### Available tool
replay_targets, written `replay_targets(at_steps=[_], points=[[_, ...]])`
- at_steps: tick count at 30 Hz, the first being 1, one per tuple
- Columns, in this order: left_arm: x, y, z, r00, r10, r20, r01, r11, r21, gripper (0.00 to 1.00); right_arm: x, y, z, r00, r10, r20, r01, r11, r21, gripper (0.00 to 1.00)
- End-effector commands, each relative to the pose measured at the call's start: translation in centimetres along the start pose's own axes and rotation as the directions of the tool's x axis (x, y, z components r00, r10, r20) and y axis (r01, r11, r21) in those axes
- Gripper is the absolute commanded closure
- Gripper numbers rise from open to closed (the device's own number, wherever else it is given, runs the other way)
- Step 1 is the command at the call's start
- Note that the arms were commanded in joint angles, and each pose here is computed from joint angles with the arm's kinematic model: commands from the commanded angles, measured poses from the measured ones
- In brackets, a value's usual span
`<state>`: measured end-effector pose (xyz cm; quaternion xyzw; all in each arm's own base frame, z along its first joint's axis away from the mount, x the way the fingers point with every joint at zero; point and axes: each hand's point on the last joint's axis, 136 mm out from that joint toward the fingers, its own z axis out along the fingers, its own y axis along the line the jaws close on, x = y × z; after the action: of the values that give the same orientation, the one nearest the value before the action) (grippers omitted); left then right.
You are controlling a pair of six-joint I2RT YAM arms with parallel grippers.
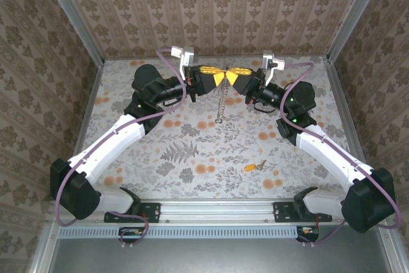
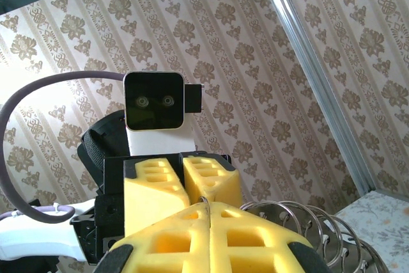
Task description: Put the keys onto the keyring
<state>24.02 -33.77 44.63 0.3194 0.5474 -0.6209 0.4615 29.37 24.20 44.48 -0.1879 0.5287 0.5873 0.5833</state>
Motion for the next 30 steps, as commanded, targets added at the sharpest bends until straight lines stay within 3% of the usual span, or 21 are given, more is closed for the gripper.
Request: replay_targets(at_steps=[1,6,10,16,20,30], points=[[-0.17,-1.12,-0.04,0.999,0.039,0.005,-0.039,0.999,0.036,0.88,-1.36,0.81,-0.48,0.998,-0.043,0.046,0.043,0.999,-0.003,1.00],[-0.12,-1.25,-0.05,0.999,0.040,0.003,-0.040,0.998,0.043,0.90,-1.36,0.78,-0.44,0.998,-0.043,0.047,0.043,0.999,-0.003,1.00],[-0.01,-1.42,0.01,0.999,0.041,-0.002,-0.041,0.998,0.053,1.00,-1.30,0.69,-0.45,0.998,-0.042,0.045,0.042,0.999,-0.001,1.00],[0.04,-1.64,0.01,0.999,0.043,-0.001,-0.043,0.997,0.064,1.00,-1.37,0.61,-0.43,0.998,-0.042,0.048,0.042,0.999,0.002,1.00],[0.27,-1.59,-0.05,0.999,0.037,-0.006,-0.036,0.998,0.060,0.85,-1.40,0.44,-0.47,0.998,-0.041,0.051,0.041,0.999,0.009,1.00],[0.75,-1.33,-0.22,0.999,0.031,-0.009,-0.030,0.998,0.049,0.83,-1.56,0.28,-0.67,0.997,-0.043,0.058,0.042,0.999,0.017,1.00]])
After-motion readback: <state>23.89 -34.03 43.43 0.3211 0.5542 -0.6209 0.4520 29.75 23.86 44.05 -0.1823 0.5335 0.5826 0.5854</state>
